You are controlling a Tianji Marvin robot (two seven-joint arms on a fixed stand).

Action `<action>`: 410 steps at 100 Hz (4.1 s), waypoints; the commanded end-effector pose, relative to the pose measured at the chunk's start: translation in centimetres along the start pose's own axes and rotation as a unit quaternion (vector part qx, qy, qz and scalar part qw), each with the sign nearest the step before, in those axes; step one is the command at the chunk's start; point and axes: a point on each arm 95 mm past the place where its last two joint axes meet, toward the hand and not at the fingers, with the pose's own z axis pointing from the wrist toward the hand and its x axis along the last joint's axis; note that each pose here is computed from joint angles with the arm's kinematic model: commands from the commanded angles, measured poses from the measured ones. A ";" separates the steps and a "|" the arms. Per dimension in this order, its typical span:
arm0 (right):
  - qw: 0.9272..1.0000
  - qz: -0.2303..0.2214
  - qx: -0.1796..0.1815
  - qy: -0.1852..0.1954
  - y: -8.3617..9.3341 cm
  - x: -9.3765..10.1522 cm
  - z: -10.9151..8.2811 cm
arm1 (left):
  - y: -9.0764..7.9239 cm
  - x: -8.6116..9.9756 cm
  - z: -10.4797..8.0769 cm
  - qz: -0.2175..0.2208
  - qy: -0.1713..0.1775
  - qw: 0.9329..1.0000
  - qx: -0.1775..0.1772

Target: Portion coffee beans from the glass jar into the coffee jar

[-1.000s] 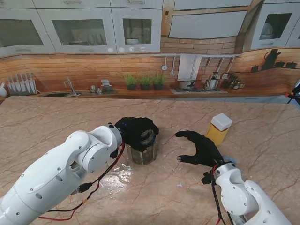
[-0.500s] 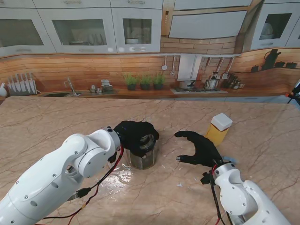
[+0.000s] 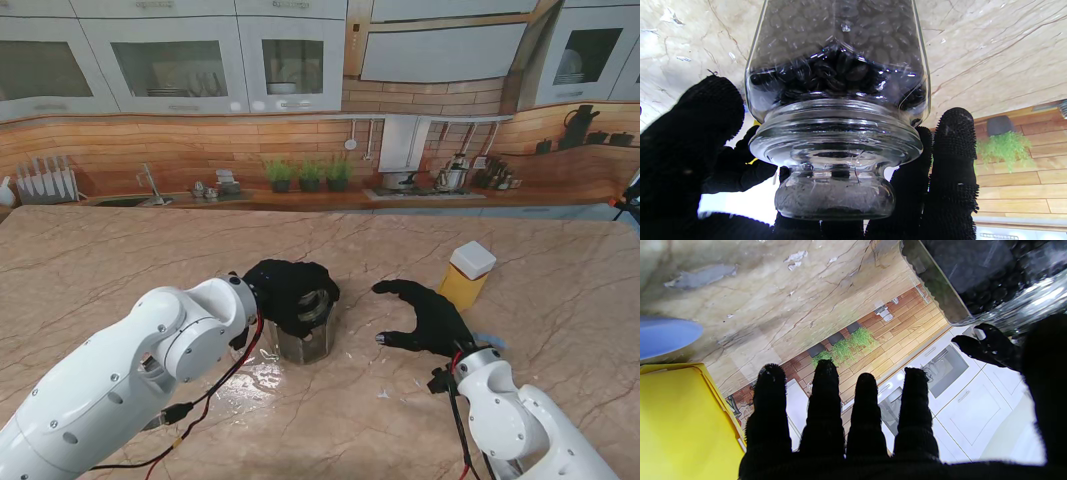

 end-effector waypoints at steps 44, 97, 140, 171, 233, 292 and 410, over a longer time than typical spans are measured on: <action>1.000 0.002 0.000 0.001 -0.2 0.1 -0.2 | 5.6 0.2 0.5 -0.016 0.011 0.998 -0.067; 1.000 0.003 0.002 -0.007 -0.5 0.1 -0.6 | 1.8 0.4 0.6 -0.001 0.016 1.000 0.004; 1.000 0.006 0.004 -0.009 -0.7 0.1 -0.6 | -0.7 0.0 -0.5 0.025 0.017 0.999 0.040; 1.000 0.005 0.007 -0.008 -0.7 0.2 -0.5 | -2.2 -0.4 -1.4 0.049 0.023 0.996 0.067; 1.000 0.002 0.004 -0.004 -0.7 0.1 -0.6 | -2.3 -0.5 -1.3 0.103 0.030 0.992 0.072; 1.000 0.003 0.002 -0.007 -0.9 0.0 -0.8 | -0.6 -0.8 0.0 0.064 0.025 0.996 0.054; 1.000 0.008 0.002 -0.010 -1.2 0.1 -0.7 | -5.1 -0.6 -1.2 -0.018 0.038 0.990 0.131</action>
